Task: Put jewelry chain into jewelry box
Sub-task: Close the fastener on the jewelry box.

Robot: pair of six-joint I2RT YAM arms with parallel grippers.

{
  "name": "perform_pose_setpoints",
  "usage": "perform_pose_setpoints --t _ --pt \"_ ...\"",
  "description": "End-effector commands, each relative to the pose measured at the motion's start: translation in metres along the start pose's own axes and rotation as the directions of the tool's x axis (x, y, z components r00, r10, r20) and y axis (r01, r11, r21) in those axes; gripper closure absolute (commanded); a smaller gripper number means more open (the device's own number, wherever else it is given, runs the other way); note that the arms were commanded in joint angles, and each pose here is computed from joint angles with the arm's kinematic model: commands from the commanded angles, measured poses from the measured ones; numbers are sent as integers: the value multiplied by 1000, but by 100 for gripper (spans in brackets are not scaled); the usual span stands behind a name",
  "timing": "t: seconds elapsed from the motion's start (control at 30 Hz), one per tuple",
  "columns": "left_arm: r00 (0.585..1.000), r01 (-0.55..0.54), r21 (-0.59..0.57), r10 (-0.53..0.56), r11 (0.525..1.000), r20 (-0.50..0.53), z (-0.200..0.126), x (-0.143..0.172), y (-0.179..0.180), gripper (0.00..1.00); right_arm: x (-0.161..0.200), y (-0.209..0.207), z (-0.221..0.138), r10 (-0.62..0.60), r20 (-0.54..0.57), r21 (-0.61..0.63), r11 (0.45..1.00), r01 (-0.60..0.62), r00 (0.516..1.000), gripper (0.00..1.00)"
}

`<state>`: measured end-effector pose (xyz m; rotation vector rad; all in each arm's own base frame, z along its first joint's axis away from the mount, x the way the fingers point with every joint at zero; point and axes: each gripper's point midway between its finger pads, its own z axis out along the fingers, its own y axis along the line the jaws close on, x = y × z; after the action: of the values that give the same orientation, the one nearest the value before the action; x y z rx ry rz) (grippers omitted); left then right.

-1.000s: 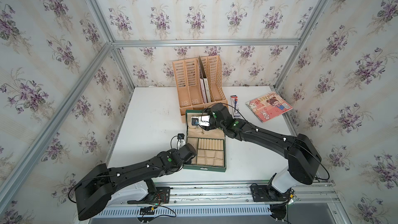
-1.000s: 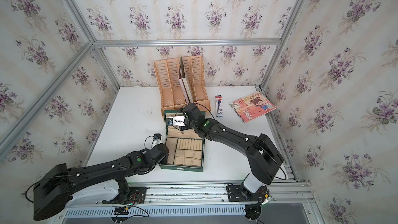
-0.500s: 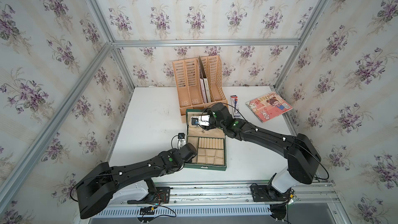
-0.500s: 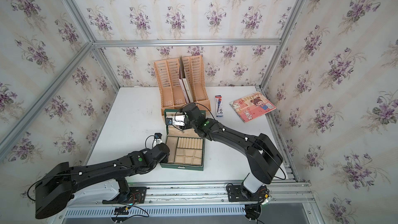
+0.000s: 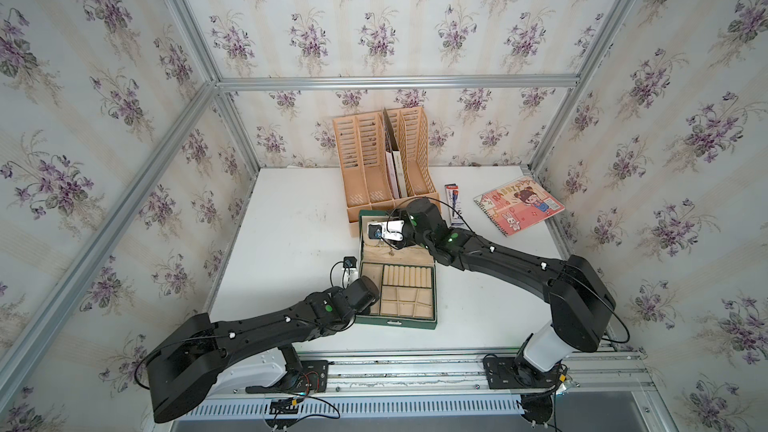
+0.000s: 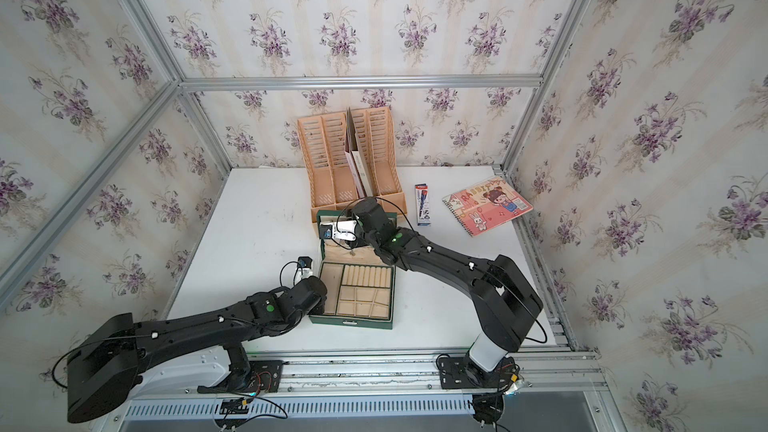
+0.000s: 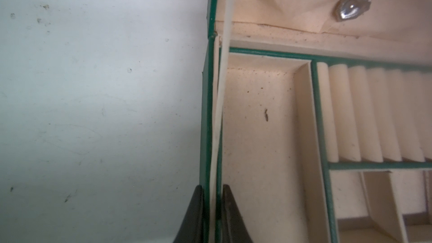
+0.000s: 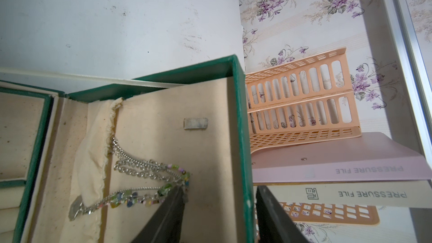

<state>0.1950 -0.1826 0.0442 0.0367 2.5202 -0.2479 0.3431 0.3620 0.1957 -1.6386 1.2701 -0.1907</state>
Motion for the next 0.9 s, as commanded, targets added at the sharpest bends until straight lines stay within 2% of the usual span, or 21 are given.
perform_pose_setpoints --t 0.0,0.33,0.87 --pt "993 -7 -5 7 1000 -115 3 26 7 100 1 -4 2 9 -7 20 1000 -8 1000 47" --pt "993 -17 -8 16 1000 -121 3 28 8 100 3 -4 8 10 -18 29 1000 -10 1000 56" --pt "992 -16 -2 15 1000 -122 2 28 8 100 9 0 11 9 -34 54 999 -7 999 60"
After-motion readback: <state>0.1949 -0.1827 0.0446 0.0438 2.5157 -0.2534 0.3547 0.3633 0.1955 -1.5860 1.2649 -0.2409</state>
